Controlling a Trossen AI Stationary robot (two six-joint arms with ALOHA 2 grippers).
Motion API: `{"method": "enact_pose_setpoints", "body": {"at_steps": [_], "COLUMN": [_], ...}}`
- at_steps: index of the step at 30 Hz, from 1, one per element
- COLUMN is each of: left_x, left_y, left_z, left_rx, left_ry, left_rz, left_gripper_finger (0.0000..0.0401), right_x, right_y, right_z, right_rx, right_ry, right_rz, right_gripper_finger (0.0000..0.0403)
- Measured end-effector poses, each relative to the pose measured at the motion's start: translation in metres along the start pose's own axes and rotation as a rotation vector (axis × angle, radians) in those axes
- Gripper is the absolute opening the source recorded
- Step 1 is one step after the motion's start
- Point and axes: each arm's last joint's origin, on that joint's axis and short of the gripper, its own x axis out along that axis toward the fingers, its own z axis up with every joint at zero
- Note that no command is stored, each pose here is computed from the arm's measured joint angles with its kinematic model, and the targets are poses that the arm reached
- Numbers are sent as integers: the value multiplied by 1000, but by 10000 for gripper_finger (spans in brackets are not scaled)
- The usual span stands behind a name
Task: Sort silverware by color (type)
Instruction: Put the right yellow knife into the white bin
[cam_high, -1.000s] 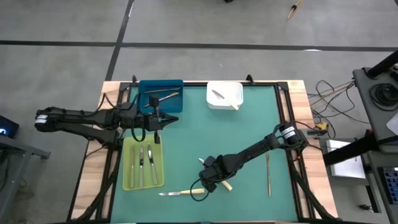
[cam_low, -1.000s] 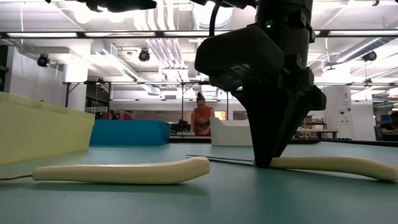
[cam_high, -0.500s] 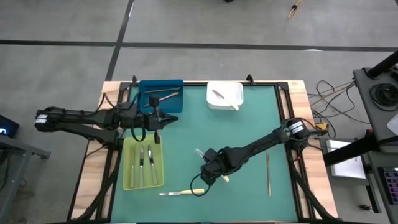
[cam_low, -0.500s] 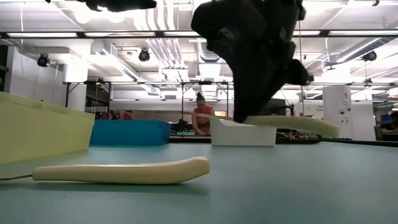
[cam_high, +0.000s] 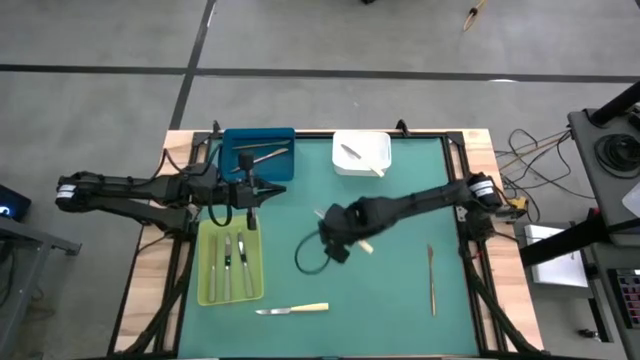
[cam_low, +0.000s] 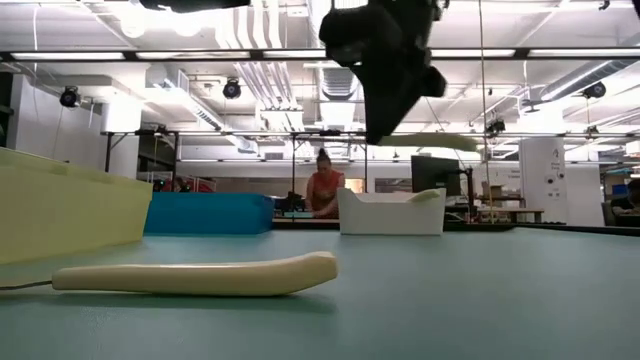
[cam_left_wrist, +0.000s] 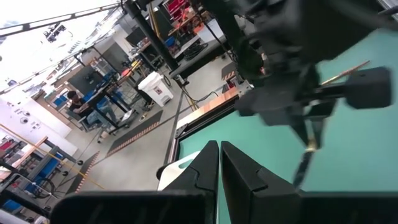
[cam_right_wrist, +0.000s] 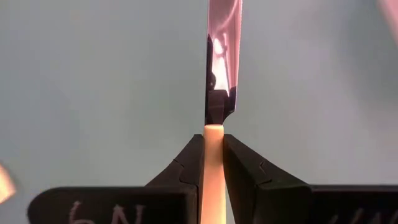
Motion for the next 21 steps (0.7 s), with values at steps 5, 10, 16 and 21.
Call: {"method": "enact_pose_setpoints", "body": {"at_steps": [5, 10, 16, 21], "left_x": [-1, -1, -1, -1], "left_y": [0, 0, 0, 1], "left_z": [1, 0, 0, 0], "left_rx": [-13, -36, -49, -49], "left_ry": [-2, -2, -1, 0], "left_rz": [2, 2, 2, 3], "left_gripper_finger": [0, 0, 0, 0], "right_x": [-18, -32, -41, -40], "right_y": [-31, -69, -123, -169], "right_z": [28, 53, 78, 91], "right_rx": [-83, -157, -196, -194], "right_ry": [23, 64, 117, 163], "right_rz": [-59, -111, -175, -204], "right_gripper_finger": [34, 34, 34, 34]}}
